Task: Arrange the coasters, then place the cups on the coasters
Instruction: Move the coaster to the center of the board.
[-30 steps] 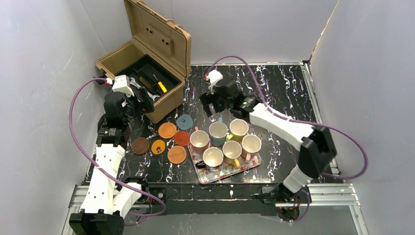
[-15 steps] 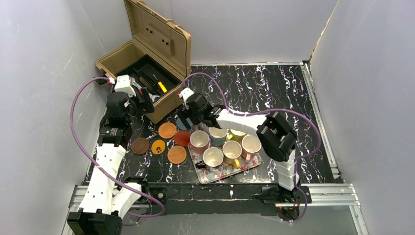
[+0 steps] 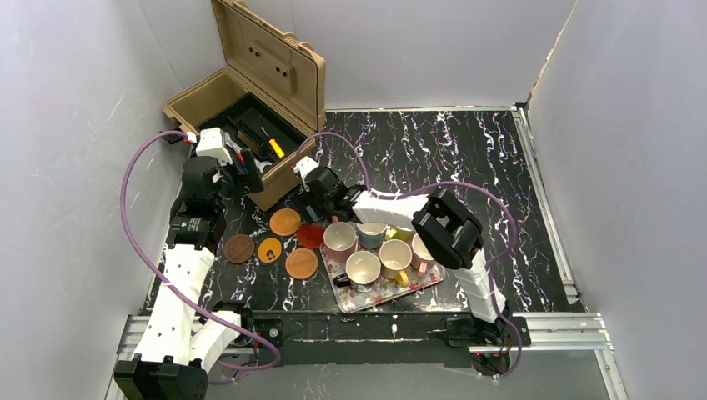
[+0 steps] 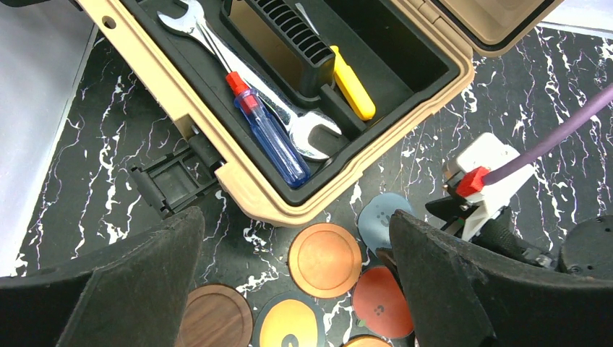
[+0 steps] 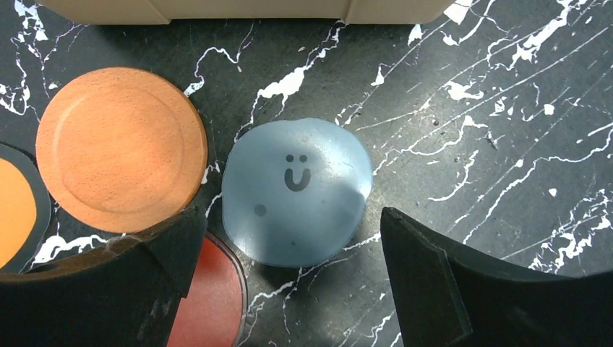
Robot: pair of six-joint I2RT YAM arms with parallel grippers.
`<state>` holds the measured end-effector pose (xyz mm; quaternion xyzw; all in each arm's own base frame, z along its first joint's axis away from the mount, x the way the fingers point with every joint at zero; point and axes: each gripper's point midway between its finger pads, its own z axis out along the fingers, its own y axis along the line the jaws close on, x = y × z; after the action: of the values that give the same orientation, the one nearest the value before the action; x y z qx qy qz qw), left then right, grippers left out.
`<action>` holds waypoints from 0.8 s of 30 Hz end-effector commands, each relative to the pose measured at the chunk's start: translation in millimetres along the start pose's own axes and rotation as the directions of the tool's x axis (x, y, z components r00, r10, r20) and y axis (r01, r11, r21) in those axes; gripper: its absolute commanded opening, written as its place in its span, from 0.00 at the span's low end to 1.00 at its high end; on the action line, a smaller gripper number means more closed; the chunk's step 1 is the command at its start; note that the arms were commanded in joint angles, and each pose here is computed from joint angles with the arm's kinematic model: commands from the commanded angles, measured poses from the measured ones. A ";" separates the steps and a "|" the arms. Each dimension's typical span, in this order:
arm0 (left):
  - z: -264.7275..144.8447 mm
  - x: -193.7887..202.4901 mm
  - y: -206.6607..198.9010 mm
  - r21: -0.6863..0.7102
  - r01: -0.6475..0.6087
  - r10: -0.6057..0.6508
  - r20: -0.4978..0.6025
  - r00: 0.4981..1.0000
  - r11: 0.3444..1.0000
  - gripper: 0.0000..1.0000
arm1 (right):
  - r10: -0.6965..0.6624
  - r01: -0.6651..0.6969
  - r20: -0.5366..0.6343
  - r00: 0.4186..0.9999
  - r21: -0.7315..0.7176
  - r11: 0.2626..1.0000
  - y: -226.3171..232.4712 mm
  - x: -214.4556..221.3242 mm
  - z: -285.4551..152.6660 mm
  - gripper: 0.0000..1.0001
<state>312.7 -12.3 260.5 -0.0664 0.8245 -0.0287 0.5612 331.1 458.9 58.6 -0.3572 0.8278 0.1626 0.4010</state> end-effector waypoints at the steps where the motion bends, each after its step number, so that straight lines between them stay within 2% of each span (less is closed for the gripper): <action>1: -1.4 -1.1 1.2 -0.006 -0.011 0.011 0.009 1.000 1.000 0.98 | -0.024 0.023 0.070 0.997 0.011 1.000 9.8 -24.3 7.6 0.99; 6: -1.6 -1.0 1.0 -0.006 -0.013 0.013 0.010 1.000 1.000 0.98 | -0.043 0.040 0.062 0.997 0.057 0.998 6.7 -21.4 15.8 0.99; 24: -1.4 -0.4 2.9 -0.018 -0.016 0.016 0.010 1.000 1.000 0.98 | -0.042 0.044 -0.024 0.999 0.078 0.996 4.2 11.1 26.6 0.99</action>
<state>313.0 -12.3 260.7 -0.0663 0.8240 -0.0272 0.5620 333.9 469.9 36.1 -0.3678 0.8269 0.1254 0.4065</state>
